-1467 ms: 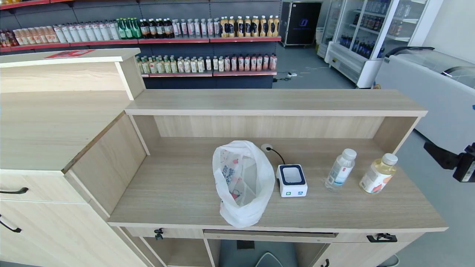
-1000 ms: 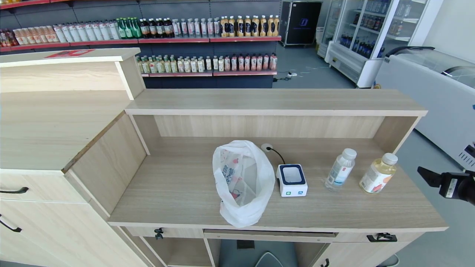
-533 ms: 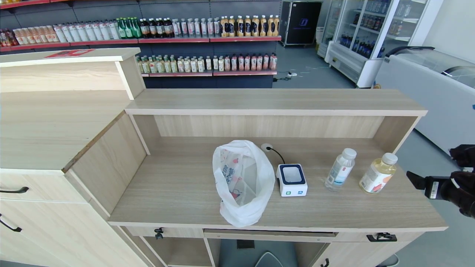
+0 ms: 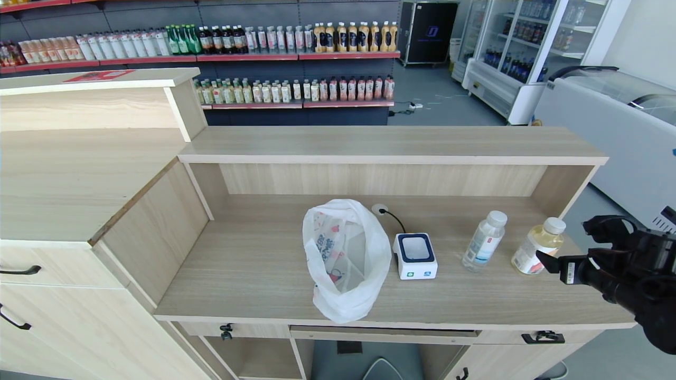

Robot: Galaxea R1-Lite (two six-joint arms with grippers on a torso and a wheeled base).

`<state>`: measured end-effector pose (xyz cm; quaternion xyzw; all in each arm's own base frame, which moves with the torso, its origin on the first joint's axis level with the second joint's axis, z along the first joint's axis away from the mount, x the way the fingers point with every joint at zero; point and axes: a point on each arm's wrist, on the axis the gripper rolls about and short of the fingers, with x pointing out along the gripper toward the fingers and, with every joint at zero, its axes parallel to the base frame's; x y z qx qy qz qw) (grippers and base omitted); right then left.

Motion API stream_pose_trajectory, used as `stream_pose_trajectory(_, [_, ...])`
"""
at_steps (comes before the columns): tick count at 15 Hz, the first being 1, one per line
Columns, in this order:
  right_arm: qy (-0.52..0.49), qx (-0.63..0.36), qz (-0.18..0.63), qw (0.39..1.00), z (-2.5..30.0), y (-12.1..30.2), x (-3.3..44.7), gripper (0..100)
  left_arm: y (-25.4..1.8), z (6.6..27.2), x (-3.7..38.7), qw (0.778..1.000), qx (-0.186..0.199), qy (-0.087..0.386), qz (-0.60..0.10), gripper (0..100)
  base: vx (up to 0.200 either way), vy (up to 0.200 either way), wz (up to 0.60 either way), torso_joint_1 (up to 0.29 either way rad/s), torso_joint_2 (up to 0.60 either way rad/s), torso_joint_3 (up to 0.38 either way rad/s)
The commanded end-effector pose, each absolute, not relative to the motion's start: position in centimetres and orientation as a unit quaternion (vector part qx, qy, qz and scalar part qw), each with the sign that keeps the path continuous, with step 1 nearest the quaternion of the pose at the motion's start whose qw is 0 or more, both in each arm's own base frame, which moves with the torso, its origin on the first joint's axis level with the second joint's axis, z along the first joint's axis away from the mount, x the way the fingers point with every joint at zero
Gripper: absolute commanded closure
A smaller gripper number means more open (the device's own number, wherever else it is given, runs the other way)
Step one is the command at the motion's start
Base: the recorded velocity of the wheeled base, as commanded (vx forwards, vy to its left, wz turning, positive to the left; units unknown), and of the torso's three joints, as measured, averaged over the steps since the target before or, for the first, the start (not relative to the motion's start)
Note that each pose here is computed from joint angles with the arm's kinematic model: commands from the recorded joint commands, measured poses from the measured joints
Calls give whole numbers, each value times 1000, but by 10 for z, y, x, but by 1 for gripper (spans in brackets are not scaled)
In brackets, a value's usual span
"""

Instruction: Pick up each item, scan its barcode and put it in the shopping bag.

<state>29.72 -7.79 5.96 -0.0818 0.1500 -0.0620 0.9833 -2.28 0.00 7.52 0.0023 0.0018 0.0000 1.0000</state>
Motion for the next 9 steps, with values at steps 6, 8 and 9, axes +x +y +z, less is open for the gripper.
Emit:
stream_pose_trajectory(6, [153, -65, -16, 986, 34, -55, 339, 0, 0, 75, -23, 1000, 2, 2, 0, 0, 0, 0, 0, 0, 0, 0])
stream_pose_trajectory(8, [157, -61, 0, 986, 25, -44, 346, 0, 0, 75, -23, 1000, 2, 2, 0, 0, 0, 0, 0, 0, 0, 0])
stream_pose_trajectory(9, [151, -62, 2, 987, 25, -43, 351, 0, 0, 75, -23, 1000, 2, 2, 0, 0, 0, 0, 0, 0, 0, 0])
